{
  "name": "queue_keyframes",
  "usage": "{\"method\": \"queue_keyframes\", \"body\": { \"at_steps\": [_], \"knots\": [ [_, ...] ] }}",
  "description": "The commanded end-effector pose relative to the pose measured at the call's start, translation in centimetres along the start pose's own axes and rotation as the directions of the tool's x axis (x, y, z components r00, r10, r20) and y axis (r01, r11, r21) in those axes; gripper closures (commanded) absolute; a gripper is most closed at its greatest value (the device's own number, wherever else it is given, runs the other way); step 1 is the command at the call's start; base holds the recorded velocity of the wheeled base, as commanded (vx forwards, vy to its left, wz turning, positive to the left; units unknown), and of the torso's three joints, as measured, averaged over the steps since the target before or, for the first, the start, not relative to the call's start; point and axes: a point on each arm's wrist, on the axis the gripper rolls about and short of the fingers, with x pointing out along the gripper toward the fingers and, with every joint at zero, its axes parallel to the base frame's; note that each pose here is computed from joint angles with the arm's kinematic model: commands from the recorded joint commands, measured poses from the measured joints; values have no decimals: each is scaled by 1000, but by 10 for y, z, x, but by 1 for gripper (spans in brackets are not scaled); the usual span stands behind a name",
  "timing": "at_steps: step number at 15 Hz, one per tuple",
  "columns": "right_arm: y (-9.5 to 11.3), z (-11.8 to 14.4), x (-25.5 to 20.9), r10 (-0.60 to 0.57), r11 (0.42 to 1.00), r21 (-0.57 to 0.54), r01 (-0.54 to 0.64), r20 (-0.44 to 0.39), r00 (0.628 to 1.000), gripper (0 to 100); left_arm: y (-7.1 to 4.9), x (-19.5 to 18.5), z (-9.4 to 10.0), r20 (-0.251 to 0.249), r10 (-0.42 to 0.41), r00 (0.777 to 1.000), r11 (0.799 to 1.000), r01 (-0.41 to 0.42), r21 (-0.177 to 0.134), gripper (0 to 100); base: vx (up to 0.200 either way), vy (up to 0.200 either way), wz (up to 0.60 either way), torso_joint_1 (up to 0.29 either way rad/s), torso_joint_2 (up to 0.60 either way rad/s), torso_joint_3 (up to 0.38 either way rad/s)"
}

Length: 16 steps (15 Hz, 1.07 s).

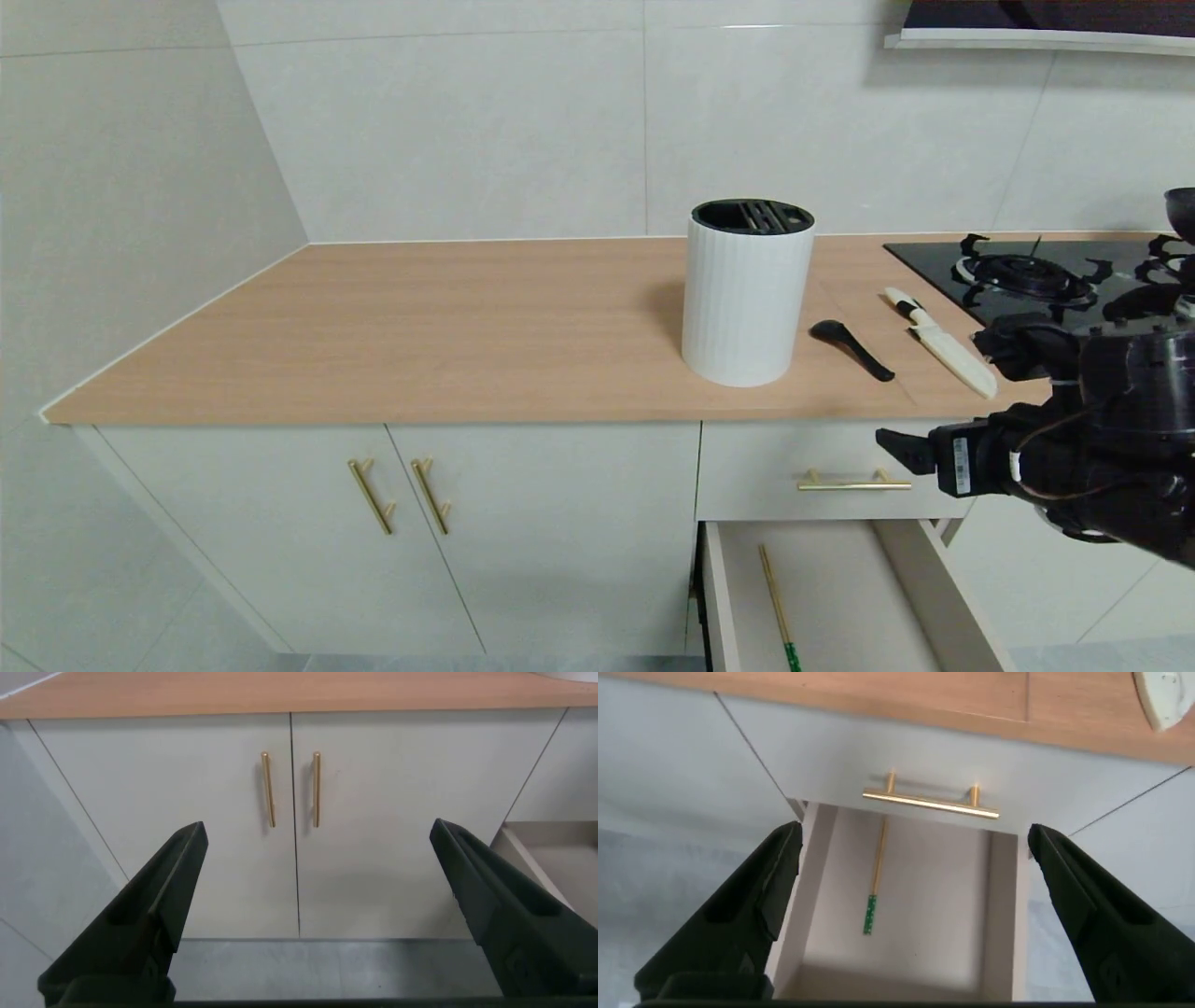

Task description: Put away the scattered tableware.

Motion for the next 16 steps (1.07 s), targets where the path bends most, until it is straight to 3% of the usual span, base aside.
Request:
{"method": "queue_keyframes", "body": {
  "at_steps": [1,6,10,16],
  "knots": [
    [-17,17,26,-43,999,31,43,11,999,0,0,0,0,-1,1,1000,1000,-1,0,0,0,0,0,0,0,0],
    [-55,51,97,68,998,-9,-67,52,996,0,0,0,0,-1,1,1000,1000,-1,0,0,0,0,0,0,0,0],
    [-52,51,151,105,994,-42,-103,43,994,0,0,0,0,-1,1,1000,1000,-1,0,0,0,0,0,0,0,0],
    [-55,48,172,158,987,-41,-156,37,987,0,0,0,0,-1,1,1000,1000,-1,0,0,0,0,0,0,0,0]
  ]
}}
